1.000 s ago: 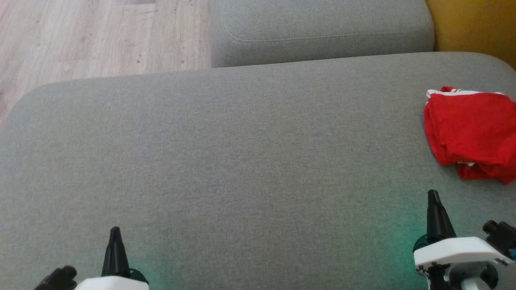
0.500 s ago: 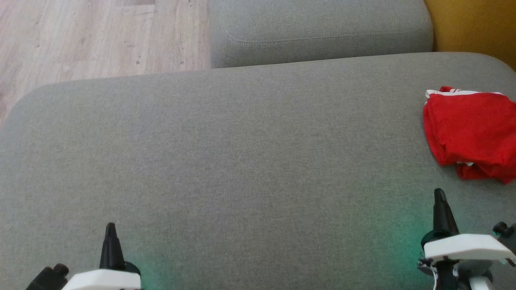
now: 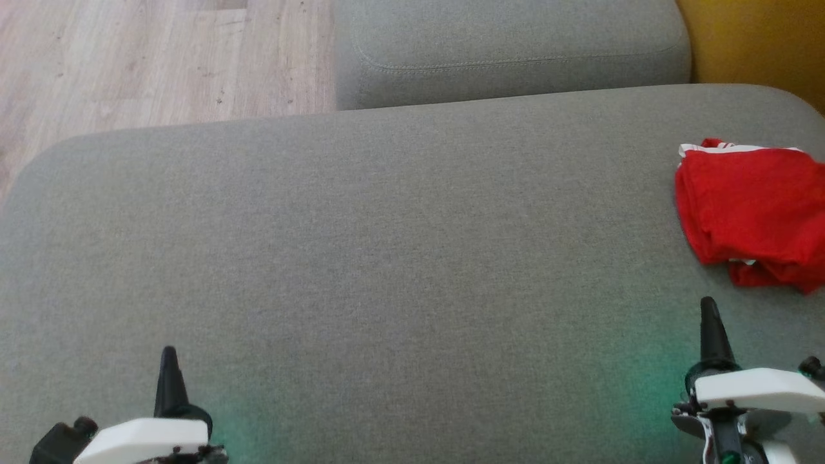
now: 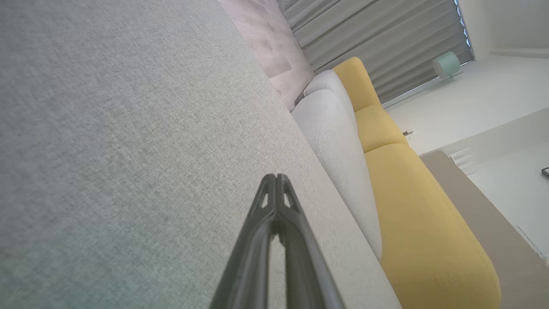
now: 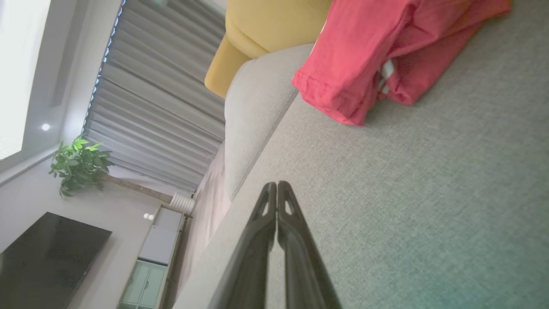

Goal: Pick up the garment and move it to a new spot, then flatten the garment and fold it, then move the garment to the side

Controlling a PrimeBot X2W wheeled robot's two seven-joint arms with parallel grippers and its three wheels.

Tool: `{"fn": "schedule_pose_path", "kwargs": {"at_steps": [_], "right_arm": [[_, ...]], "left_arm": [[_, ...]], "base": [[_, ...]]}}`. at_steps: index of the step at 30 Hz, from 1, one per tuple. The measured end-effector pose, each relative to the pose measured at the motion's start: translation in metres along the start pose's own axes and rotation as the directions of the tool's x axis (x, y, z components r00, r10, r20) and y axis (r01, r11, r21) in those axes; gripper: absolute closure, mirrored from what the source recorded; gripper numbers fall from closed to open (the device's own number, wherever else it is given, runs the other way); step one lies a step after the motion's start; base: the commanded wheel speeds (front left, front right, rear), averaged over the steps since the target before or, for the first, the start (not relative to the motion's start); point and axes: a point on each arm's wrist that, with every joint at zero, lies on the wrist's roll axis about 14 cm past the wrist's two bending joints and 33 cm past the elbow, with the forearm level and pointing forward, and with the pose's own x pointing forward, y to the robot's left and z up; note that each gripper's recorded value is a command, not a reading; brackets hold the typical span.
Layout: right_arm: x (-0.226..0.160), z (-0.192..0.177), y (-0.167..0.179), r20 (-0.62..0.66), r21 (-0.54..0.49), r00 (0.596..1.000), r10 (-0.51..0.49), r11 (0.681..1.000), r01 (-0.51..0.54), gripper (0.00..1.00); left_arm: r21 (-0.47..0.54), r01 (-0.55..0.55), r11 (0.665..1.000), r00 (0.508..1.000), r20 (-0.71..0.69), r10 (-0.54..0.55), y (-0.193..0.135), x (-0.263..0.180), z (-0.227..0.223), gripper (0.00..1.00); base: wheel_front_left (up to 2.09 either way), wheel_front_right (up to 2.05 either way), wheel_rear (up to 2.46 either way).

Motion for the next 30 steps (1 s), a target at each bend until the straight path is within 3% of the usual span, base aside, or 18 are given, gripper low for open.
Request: {"fn": "schedule_pose_path", "kwargs": {"at_steps": [14, 30], "right_arm": [[0.003, 0.006, 0.004, 0.01, 0.167, 1.0, 0.011, 0.986, -0.013, 1.0], [0.008, 0.016, 0.013, 0.028, 0.366, 0.999, 0.041, 0.929, -0.049, 1.0]], "left_arm": [[-0.145, 0.028, 0.989, 1.0, 0.003, -0.028, -0.01, 0.006, 0.005, 1.0], [-0.323, 0.07, 0.944, 0.998, 0.017, -0.068, -0.021, 0.011, 0.014, 1.0]], "base": [[0.0, 0.0, 0.0], [0.0, 0.0, 0.0]]}}
